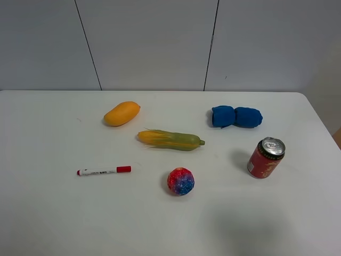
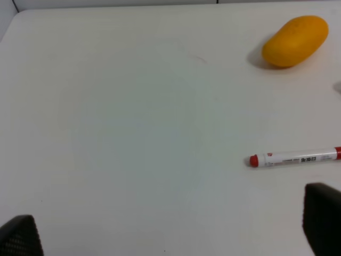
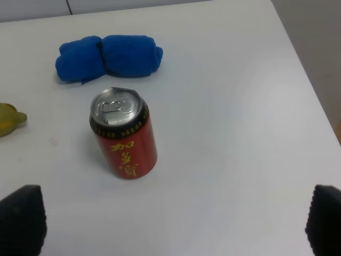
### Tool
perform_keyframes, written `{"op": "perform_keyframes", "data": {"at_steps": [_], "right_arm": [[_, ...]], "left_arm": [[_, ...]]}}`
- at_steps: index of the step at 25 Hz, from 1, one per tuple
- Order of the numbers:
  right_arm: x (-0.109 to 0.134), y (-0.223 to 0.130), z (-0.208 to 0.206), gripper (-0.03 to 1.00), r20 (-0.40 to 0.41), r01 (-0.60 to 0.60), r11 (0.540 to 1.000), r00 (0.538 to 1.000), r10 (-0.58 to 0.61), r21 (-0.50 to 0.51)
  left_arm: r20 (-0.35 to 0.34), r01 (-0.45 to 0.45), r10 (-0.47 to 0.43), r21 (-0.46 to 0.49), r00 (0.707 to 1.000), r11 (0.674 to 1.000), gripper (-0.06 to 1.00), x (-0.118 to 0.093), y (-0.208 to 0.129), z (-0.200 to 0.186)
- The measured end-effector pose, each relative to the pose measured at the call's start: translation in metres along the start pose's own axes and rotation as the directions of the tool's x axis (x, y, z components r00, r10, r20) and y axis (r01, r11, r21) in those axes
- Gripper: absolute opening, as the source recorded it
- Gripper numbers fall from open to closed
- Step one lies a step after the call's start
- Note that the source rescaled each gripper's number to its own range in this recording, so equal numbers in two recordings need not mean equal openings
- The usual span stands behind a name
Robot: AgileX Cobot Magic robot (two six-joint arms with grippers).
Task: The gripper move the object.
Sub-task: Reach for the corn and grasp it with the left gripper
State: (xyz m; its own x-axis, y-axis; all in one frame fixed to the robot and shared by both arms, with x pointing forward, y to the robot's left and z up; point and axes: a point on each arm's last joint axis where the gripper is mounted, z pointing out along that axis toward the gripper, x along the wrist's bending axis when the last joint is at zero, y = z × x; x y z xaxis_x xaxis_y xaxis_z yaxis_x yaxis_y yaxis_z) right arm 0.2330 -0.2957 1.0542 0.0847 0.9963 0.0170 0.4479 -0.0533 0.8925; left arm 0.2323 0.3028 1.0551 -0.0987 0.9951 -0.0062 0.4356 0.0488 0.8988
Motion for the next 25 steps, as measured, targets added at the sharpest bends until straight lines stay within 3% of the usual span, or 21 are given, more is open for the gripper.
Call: {"op": "perform_keyframes", "data": {"at_steps": [25], "right_arm": [[0.0000,0.0000,0.0000,1.00,0.000,0.000,1.000,1.000,0.000,0.000]], "left_arm": [[0.002,0.001,-0.001,0.000,1.000,1.000,1.00,-0.0001,0.0000,0.0000]]}}
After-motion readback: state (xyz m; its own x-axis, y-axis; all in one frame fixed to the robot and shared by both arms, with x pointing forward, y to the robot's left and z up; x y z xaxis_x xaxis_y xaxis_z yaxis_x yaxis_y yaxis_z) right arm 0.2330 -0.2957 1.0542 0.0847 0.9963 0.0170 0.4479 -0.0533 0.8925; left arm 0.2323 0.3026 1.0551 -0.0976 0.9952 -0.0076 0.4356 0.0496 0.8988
